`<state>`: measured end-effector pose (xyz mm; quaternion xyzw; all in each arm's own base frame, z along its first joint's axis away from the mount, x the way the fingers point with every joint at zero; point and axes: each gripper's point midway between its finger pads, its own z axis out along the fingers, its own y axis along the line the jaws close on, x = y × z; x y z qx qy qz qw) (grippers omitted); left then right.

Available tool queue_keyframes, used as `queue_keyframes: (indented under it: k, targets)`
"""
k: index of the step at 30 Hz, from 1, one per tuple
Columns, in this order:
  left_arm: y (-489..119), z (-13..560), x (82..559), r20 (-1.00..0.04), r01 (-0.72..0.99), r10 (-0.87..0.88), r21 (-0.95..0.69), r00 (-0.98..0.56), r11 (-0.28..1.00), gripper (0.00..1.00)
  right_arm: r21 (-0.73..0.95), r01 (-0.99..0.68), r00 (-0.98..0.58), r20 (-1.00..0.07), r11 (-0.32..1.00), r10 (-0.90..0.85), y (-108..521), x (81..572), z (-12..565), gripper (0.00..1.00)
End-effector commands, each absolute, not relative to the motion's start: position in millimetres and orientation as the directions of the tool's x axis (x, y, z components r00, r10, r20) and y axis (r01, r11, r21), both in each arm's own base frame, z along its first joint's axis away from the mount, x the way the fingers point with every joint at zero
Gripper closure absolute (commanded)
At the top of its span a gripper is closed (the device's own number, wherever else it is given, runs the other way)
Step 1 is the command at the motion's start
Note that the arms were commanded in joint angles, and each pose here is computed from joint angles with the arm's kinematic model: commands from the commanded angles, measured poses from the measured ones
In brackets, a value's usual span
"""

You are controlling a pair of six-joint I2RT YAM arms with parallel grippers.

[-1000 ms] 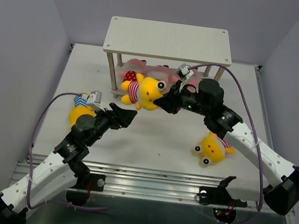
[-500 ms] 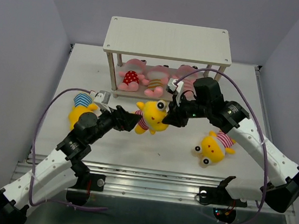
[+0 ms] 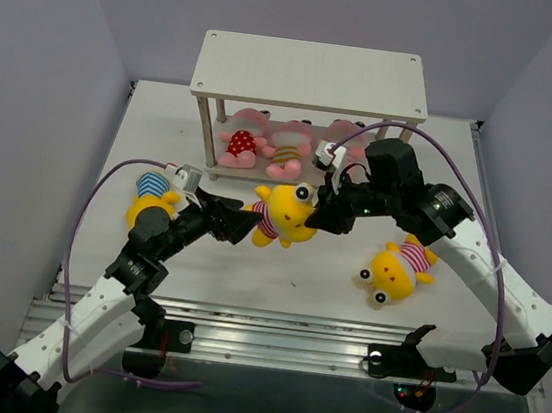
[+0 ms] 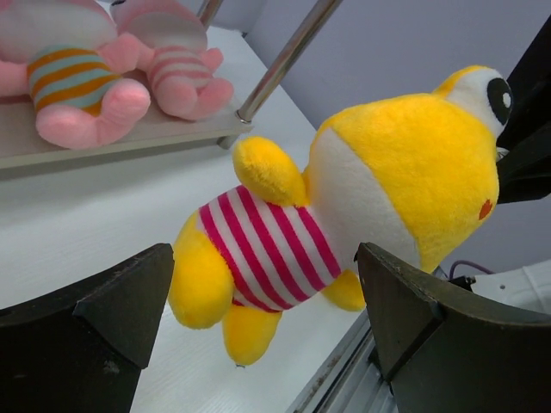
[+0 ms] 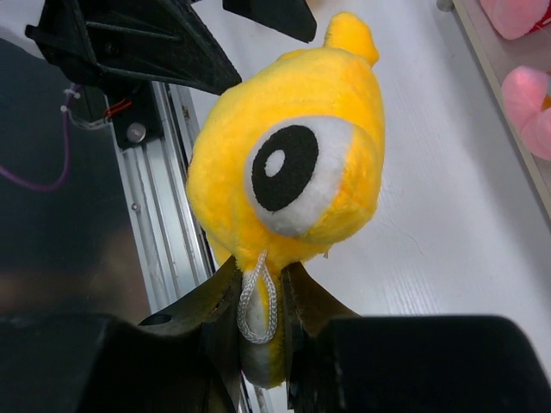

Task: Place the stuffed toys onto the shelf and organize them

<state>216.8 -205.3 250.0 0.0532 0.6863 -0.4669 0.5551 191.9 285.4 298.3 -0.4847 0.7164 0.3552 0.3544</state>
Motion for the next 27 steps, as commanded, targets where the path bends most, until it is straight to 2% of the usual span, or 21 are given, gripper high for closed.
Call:
queue_keyframes:
  k: [1, 11, 17, 23, 26, 27]
  targets:
    - [-212.9, 269.9, 208.5, -0.830, 0.707, -0.428, -0.539, -0.357, 0.457, 0.01, 0.161, -0.961, -0.237, -0.900, 0.224, -0.367, 285.9, 177.0, 334.5, 0.80]
    - [-197.7, 263.4, 210.2, -0.828, 0.728, -0.434, -0.536, -0.355, 0.427, 0.01, 0.125, -0.978, -0.173, -0.935, 0.168, -0.310, 283.8, 163.8, 360.3, 0.80]
    - [-211.6, 276.4, 178.3, -0.841, 0.838, -0.399, -0.484, -0.366, 0.252, 0.01, 0.120, -0.984, -0.155, -0.941, 0.131, -0.302, 289.8, 163.8, 360.7, 0.80]
    - [-217.0, 273.2, 172.7, -0.848, 0.856, -0.362, -0.477, -0.387, 0.202, 0.02, 0.096, -0.990, -0.123, -0.953, 0.107, -0.276, 296.9, 167.7, 368.1, 0.80]
    - [-218.0, 273.0, 172.0, -0.848, 0.859, -0.360, -0.475, -0.389, 0.190, 0.11, 0.108, -0.991, -0.126, -0.953, 0.077, -0.277, 301.8, 167.2, 366.0, 0.80]
    - [-217.8, 273.9, 171.6, -0.849, 0.862, -0.360, -0.471, -0.385, 0.188, 0.20, 0.112, -0.991, -0.129, -0.952, 0.078, -0.279, 303.3, 168.8, 364.7, 0.80]
